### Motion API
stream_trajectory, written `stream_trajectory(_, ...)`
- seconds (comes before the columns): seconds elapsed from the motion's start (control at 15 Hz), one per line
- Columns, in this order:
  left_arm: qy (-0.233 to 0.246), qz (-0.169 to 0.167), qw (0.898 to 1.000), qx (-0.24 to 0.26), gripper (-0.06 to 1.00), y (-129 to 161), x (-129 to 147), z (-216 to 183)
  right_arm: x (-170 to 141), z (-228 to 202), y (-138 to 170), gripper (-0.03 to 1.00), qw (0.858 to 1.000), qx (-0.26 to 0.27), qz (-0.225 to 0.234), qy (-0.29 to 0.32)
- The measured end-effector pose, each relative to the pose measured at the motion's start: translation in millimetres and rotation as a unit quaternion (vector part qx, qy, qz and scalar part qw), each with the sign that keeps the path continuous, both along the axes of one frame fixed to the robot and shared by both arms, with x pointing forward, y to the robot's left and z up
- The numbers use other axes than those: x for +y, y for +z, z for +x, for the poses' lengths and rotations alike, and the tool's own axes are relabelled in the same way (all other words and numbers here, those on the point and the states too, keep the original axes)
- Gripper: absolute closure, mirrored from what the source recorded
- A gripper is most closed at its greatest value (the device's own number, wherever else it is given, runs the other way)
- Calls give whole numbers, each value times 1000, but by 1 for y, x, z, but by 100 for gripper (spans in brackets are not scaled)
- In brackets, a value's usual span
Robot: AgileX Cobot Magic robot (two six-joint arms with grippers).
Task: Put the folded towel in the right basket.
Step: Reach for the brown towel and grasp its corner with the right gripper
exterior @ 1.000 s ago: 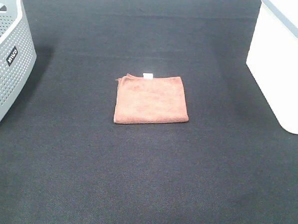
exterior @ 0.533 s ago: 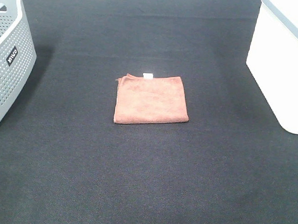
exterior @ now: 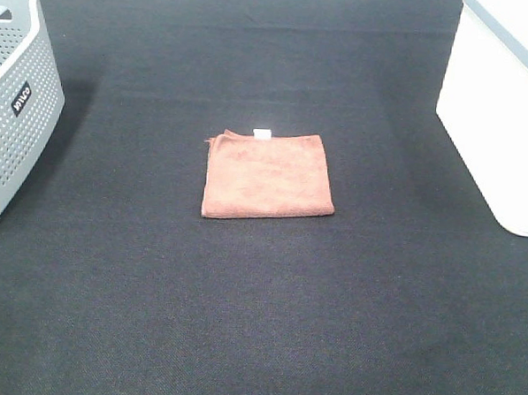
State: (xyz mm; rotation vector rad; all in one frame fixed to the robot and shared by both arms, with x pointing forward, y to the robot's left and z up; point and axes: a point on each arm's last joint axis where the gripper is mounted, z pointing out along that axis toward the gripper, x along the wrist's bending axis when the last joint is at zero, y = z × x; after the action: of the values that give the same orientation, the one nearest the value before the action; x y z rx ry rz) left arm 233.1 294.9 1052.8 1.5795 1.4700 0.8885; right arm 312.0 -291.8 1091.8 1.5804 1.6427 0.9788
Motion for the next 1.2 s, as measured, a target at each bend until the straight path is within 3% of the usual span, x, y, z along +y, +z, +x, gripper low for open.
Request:
stream_trajectory(0.13,0,0,1000,0,7,0,0,0,5,40,6,32,998,54,28,6)
stream_trajectory(0.2,0,0,1000,0,7,0,0,0,5,40,6,32,998,54,28,6)
stream_trajectory(0.33,0,0,1000,0,7,0,0,0,16,92,18,33,991,114,46,50)
stream_trajectory(0.6,0,0,1000,0,7,0,0,0,33,181,12,34,967,211,98,103)
stream_trajectory(1.2,0,0,1000,0,7,0,0,0,97,279,-31,34,947,270,93,148)
